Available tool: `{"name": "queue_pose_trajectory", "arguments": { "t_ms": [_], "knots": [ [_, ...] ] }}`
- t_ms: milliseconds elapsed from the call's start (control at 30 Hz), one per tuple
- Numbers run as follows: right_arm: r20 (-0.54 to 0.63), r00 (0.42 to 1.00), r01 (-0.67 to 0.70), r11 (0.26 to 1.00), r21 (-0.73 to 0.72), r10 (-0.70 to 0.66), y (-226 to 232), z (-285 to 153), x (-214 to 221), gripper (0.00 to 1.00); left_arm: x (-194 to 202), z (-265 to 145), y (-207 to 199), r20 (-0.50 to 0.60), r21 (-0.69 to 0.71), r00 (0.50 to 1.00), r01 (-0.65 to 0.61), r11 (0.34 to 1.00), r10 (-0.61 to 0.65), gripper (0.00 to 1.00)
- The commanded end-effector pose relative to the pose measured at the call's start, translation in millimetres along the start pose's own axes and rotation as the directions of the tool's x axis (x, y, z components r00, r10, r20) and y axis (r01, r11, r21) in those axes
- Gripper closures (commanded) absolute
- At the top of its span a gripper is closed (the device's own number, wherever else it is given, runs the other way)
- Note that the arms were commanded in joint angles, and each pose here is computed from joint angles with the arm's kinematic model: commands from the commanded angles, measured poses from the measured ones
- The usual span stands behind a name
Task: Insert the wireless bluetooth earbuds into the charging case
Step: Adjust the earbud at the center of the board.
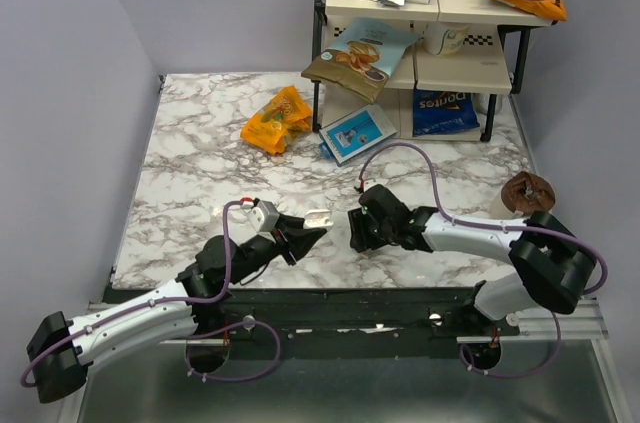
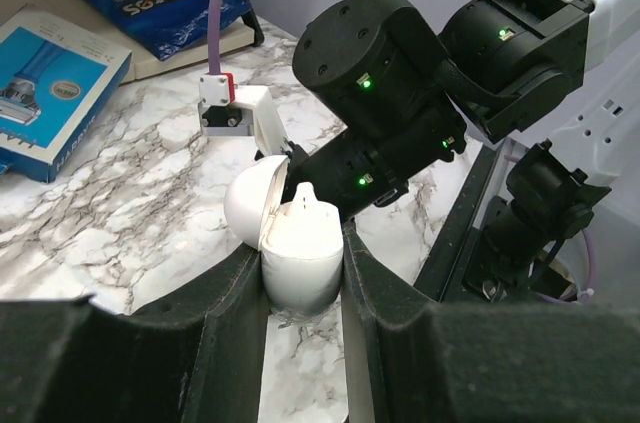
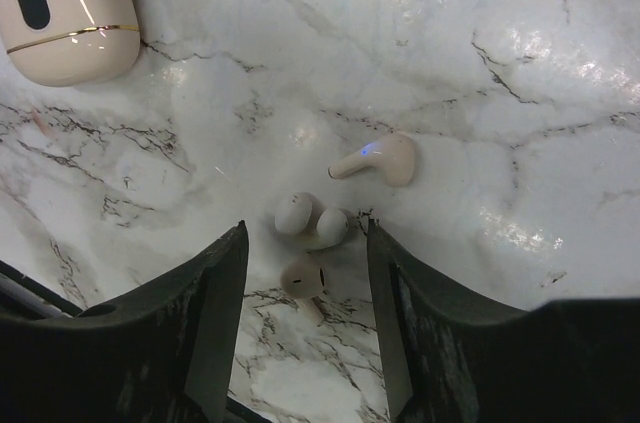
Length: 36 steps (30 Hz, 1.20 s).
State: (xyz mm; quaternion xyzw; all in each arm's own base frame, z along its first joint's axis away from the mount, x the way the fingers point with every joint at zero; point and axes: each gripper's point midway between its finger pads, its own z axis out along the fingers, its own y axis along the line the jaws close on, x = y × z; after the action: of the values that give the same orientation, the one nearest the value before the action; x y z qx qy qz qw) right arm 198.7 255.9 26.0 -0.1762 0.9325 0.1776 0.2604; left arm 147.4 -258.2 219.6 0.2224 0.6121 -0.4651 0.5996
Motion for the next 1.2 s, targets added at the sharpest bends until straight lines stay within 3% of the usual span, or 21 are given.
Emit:
{"name": "queue_pose_trajectory", "arguments": {
  "t_ms": [0,300,433,533,700,800,833,1000,1167],
  "knots": [
    [-0.020,1.000,0.005,1.000,0.000,-0.005,3,7,-2,0.43,-2,-1,2,0.021,-0.012,1.000,-0.011,1.000,0.012,1.00],
    [-0.040,0.999,0.033,0.999,-0.003,-0.033,1,9,4,0.61,-1,-3,3,0.018,-0.018,1.000,-0.011,1.000,0.011,1.00],
    [0.014,0.997,0.077,0.996,-0.034,-0.077,5,-3,-7,0.68,-2,-3,3,0.023,-0.018,1.000,-0.008,1.000,0.008,1.00],
    [0.068,0.982,0.183,0.980,-0.075,-0.178,12,-15,-19,0.72,-5,-3,2,0.031,-0.014,0.999,-0.010,1.000,0.011,1.00],
    [0.203,0.920,0.373,0.910,-0.180,-0.337,42,-46,-54,0.75,-11,-4,0,0.051,-0.007,0.999,-0.011,1.000,0.011,1.00],
    [0.210,0.878,0.469,0.861,-0.198,-0.430,52,-48,-68,0.75,-11,-5,-1,0.059,-0.002,0.998,-0.009,1.000,0.009,1.00],
    [0.183,0.877,0.476,0.856,-0.200,-0.445,52,-45,-67,0.75,-12,-6,-3,0.061,0.007,0.998,-0.008,1.000,0.007,1.00],
    [0.149,0.735,0.678,0.720,-0.149,-0.662,46,-21,-77,0.75,-17,-6,-8,0.077,0.028,0.997,-0.006,1.000,0.004,1.00],
    [0.089,0.690,0.722,0.676,-0.145,-0.718,41,5,-78,0.76,-19,-9,-11,0.093,0.039,0.996,-0.007,0.999,0.004,1.00]
  ]
}}
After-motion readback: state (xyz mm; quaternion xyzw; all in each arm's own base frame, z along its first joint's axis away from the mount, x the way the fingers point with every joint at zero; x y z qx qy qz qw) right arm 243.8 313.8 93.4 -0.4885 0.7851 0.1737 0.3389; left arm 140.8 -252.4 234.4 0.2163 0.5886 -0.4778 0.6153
